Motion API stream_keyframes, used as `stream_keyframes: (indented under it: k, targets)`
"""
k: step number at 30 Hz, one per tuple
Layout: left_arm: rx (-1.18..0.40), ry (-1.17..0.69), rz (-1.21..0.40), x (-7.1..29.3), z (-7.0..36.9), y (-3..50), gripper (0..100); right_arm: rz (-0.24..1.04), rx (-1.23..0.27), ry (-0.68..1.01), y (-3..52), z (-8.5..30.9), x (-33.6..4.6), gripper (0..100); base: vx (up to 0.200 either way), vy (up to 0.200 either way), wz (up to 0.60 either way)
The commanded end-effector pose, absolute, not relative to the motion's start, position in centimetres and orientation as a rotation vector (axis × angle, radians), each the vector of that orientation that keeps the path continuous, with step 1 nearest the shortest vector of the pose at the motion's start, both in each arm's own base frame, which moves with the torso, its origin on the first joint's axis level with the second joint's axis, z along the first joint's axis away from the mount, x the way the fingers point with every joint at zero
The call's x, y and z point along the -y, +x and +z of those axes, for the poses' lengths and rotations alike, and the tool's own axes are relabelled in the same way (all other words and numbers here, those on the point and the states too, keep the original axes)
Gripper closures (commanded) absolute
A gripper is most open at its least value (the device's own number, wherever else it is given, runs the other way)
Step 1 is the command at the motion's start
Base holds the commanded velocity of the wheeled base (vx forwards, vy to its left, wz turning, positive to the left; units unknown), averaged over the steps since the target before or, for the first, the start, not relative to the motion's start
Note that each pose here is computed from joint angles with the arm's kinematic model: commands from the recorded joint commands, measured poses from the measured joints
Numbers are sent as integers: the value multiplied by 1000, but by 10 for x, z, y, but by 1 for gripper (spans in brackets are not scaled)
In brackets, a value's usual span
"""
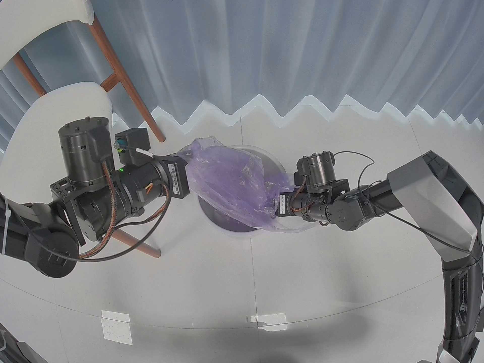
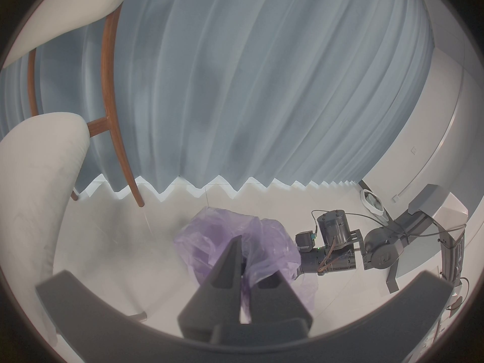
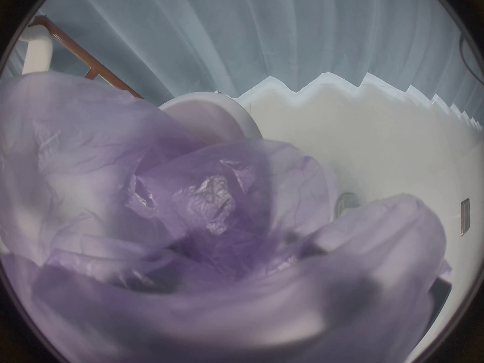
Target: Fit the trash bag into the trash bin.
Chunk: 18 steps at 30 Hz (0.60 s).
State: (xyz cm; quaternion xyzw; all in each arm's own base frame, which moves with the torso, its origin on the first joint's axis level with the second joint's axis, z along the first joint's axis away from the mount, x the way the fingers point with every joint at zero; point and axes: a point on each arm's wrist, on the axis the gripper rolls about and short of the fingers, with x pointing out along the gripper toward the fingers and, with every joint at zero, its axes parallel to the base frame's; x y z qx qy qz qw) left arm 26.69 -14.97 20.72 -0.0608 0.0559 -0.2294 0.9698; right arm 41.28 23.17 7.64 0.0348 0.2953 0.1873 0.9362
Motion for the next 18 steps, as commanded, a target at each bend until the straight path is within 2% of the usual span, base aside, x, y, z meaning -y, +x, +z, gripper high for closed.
stream_keyframes:
  k: [1, 7, 18]
  targets:
    - [-124, -120, -461, 149, 204, 266, 100, 376, -609, 67, 417, 67, -234, 100, 0, 0, 0]
    - [-131, -117, -465, 147, 202, 263, 100, 363, -611, 64, 415, 67, -232, 100, 0, 0, 0]
    - [-110, -139, -487, 147, 210, 255, 100, 401, -516, 72, 367, 149, -203, 100, 0, 0, 0]
